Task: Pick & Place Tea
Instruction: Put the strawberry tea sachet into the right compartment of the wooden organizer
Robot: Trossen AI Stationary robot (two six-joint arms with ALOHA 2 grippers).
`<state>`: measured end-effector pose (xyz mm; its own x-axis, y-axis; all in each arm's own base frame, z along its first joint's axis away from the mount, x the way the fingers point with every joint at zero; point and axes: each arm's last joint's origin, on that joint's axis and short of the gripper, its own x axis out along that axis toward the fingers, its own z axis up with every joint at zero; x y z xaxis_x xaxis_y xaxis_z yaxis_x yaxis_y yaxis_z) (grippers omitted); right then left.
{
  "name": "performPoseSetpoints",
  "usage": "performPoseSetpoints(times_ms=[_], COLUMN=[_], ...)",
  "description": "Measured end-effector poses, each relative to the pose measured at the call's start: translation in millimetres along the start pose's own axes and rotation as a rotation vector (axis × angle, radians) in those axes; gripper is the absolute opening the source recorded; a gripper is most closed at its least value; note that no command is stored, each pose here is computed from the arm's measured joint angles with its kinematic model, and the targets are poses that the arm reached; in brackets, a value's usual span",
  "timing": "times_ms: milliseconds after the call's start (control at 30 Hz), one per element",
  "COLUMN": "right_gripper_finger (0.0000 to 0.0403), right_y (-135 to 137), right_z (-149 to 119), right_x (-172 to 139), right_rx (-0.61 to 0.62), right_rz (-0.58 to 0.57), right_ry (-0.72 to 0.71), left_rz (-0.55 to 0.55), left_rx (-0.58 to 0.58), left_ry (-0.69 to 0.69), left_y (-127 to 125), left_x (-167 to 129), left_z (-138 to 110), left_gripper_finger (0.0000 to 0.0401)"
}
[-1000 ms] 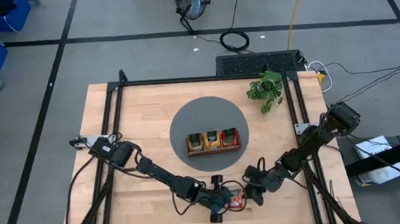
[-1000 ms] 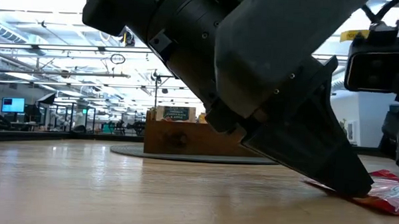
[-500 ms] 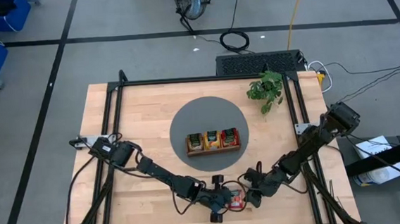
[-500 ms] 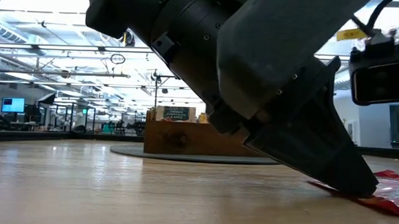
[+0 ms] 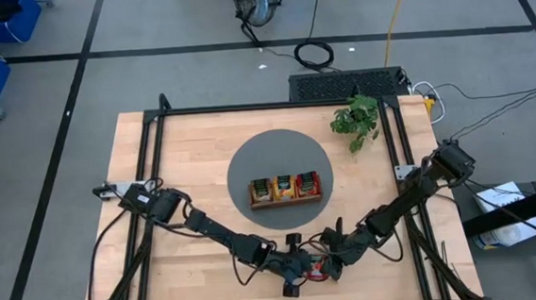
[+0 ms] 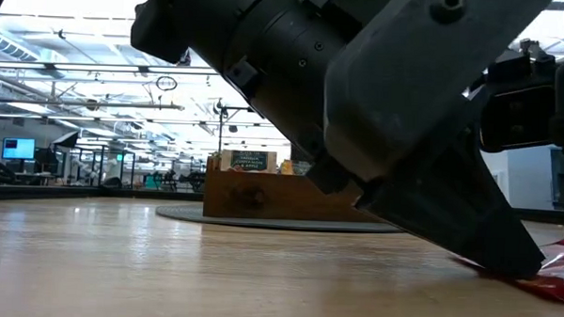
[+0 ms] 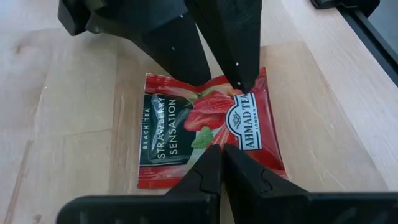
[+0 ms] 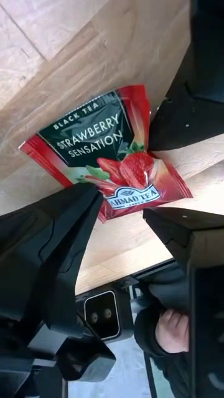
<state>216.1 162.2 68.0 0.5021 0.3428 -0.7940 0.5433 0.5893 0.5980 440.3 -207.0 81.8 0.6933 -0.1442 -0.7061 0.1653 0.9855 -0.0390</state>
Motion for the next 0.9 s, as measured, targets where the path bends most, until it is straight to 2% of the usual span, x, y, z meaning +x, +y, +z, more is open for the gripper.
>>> performPoseSetpoints(times_ms=[200,400,700,900], right_gripper_finger=[0.014,0.0102,0.0011,0.0001], right_y=[-1.9,-5.8,-7.5,-8.7], right_z=[0.4,0.2,0.9,1.9], right_x=[-3.1,-4.0,-4.2,-4.3], right_rx=[-0.01,-0.026,-0.185,-0.272], right_rz=[-0.033,-0.078,-0.099,-0.118], right_ry=[-0.016,-0.022,-0.027,-0.051], left_rz=[0.002,0.01,0.009,0.005], left_rx=[-0.002,-0.01,-0.004,0.035], left_ry=[-0.001,-0.005,-0.006,-0.011], left_y=[0.2,-1.8,-1.9,-4.5], left_x=[0.0,-0.3,-0.3,-3.5], left_z=[0.1,-0.3,-0.1,1.9], left_gripper_finger=[0.0026,0.0026,0.0026,0.0026])
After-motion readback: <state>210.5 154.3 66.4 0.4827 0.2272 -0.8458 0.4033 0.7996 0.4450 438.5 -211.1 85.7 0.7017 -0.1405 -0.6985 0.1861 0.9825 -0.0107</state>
